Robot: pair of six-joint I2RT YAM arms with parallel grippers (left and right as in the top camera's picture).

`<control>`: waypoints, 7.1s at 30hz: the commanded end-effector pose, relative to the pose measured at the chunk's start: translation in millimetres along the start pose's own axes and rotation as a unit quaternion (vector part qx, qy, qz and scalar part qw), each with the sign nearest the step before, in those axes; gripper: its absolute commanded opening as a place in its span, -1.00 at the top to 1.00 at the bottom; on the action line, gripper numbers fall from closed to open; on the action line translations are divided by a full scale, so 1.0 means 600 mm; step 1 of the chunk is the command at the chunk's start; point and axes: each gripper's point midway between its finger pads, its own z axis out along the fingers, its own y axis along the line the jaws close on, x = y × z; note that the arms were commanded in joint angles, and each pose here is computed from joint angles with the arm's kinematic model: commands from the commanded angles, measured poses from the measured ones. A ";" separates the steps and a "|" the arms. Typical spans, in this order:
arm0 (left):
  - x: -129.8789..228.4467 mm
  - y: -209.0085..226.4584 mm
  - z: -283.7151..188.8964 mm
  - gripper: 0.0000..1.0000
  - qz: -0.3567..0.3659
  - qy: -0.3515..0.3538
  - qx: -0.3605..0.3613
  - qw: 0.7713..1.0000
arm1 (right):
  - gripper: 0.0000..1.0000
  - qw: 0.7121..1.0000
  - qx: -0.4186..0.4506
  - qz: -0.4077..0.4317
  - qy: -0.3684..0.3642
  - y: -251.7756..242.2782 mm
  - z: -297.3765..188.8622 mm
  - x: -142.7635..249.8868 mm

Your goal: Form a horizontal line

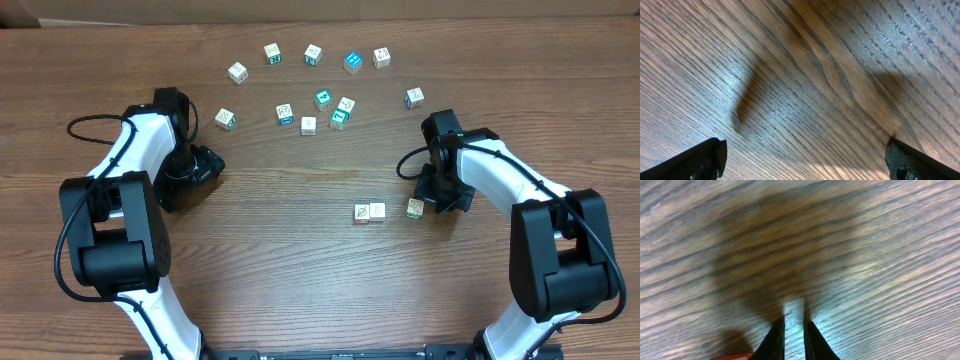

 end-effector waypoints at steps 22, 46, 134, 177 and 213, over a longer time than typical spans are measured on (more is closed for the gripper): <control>-0.001 0.004 -0.001 -0.99 0.008 -0.007 -0.008 1.000 | 0.76 0.999 -0.028 0.006 0.037 0.010 0.004 0.029; -0.001 0.005 -0.001 -0.99 0.007 -0.007 -0.008 1.000 | 0.75 0.999 -0.029 0.004 0.035 0.012 0.004 0.028; -0.001 0.004 -0.001 -0.99 0.008 -0.007 -0.008 1.000 | 0.69 0.998 -0.041 0.004 0.050 0.018 0.003 0.038; 0.000 0.004 -0.001 -0.99 0.008 -0.007 -0.007 1.000 | 0.69 0.997 -0.059 0.005 0.051 0.030 0.002 0.036; -0.001 0.004 -0.001 -0.99 0.008 -0.007 -0.008 1.000 | 0.68 0.997 -0.064 0.005 0.052 0.033 0.001 0.037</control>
